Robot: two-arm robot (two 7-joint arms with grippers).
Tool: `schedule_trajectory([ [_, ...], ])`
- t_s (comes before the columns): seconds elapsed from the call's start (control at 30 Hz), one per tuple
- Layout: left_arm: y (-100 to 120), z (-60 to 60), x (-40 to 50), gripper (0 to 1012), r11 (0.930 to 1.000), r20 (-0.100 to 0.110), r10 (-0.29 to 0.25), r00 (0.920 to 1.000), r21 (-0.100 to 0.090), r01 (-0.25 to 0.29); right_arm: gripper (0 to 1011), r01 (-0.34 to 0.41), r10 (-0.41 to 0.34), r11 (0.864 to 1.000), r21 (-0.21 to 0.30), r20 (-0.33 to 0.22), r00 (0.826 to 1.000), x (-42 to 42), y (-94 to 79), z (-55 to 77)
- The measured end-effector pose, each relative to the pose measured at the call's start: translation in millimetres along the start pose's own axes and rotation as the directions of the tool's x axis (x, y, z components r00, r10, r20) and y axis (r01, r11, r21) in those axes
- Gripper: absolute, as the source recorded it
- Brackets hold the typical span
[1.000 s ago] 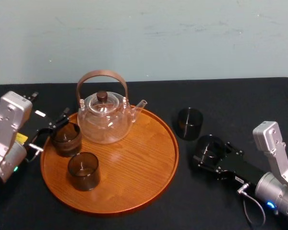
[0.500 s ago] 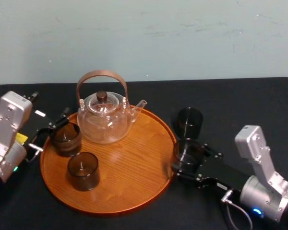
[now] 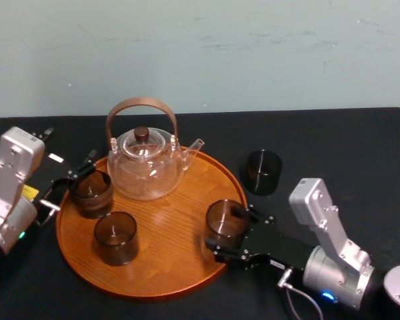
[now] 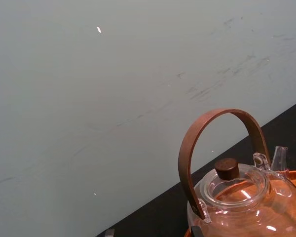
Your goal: Pick up the glass from the table and place it on the tray.
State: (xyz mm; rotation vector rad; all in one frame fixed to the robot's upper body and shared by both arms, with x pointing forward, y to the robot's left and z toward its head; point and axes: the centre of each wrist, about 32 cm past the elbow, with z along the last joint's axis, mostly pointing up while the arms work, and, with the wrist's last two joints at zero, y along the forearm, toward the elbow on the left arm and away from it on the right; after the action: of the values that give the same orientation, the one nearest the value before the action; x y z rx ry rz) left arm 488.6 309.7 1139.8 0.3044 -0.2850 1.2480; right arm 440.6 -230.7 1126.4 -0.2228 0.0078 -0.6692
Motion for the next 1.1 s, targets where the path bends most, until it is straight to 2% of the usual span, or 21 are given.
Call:
schedule_trajectory([
  [0.53,0,0.0,0.0,1001,1.0000,0.000,0.000,1.0000,0.000,0.000,904,-0.072,0.072,0.997,-0.006,0.022,0.997,-12.2,26.2,5.2],
  [1.1,0,0.0,0.0,1002,1.0000,0.000,0.000,1.0000,0.000,0.000,905,-0.106,0.107,0.994,-0.023,0.050,0.993,-12.3,58.9,7.9],
])
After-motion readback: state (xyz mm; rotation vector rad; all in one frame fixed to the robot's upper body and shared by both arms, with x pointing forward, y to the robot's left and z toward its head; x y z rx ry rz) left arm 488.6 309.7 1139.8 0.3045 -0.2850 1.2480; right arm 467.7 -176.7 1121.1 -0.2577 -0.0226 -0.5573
